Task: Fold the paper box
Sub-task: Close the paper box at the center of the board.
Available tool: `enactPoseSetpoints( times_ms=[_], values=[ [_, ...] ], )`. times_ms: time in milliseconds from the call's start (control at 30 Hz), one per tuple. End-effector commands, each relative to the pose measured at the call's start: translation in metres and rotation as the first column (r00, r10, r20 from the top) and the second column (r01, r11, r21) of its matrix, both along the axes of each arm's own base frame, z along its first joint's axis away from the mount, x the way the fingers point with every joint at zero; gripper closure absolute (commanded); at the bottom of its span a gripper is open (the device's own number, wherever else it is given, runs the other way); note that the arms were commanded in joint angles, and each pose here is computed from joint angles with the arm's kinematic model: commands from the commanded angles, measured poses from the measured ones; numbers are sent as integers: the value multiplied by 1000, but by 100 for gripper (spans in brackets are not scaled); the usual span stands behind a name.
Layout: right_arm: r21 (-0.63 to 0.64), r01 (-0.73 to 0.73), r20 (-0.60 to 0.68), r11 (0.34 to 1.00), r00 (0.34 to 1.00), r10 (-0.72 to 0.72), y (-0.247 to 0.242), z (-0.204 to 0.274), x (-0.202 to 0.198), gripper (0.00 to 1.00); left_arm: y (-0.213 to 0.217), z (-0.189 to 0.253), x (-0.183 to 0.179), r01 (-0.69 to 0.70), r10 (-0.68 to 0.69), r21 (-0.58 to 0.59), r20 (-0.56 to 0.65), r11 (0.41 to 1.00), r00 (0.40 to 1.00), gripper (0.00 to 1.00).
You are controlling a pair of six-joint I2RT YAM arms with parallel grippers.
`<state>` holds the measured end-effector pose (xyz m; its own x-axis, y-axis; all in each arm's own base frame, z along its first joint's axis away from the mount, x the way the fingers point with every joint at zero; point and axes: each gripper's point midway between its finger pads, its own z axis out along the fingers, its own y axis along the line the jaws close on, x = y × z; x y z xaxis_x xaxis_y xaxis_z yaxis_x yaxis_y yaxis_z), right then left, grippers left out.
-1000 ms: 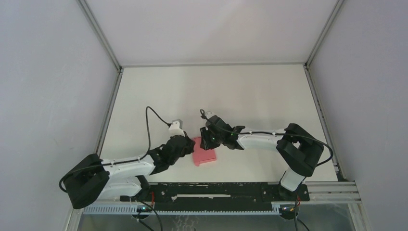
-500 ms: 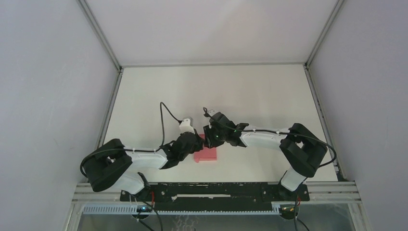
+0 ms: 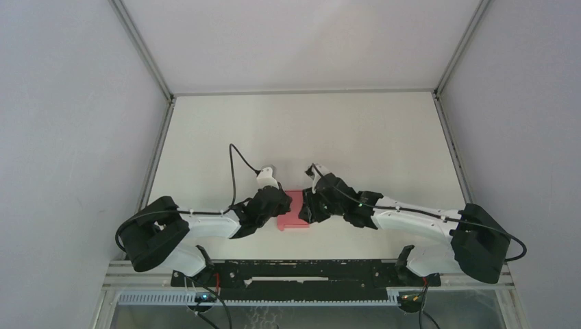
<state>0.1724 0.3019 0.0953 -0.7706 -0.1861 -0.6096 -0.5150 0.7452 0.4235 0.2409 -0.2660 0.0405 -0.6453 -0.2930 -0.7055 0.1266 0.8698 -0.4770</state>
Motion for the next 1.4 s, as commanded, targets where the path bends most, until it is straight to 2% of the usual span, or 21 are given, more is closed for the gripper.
enactPoseSetpoints(
  times_ms=[0,100,367,733,1067,1367],
  values=[
    [107,38,-54,994,998,-32,23,1,-17,58,6,-9,3,-29,32,52,-43,998,999,96],
    [102,47,-84,994,996,-39,32,-10,-21,58,4,-8,5,-32,34,52,-43,998,999,96],
    [199,75,-103,977,993,-55,59,-7,-16,58,7,-6,7,-41,43,50,-34,998,998,96],
    [147,128,-128,981,986,-109,62,-36,-10,57,14,-4,8,-56,57,42,-28,998,998,96],
    [55,166,-155,985,976,-156,33,-68,-7,58,14,-4,6,-43,45,49,-38,998,998,96],
    [-3,245,-131,970,961,-243,-9,-78,23,58,16,-8,-1,-24,27,46,-64,999,998,96]
  ],
)
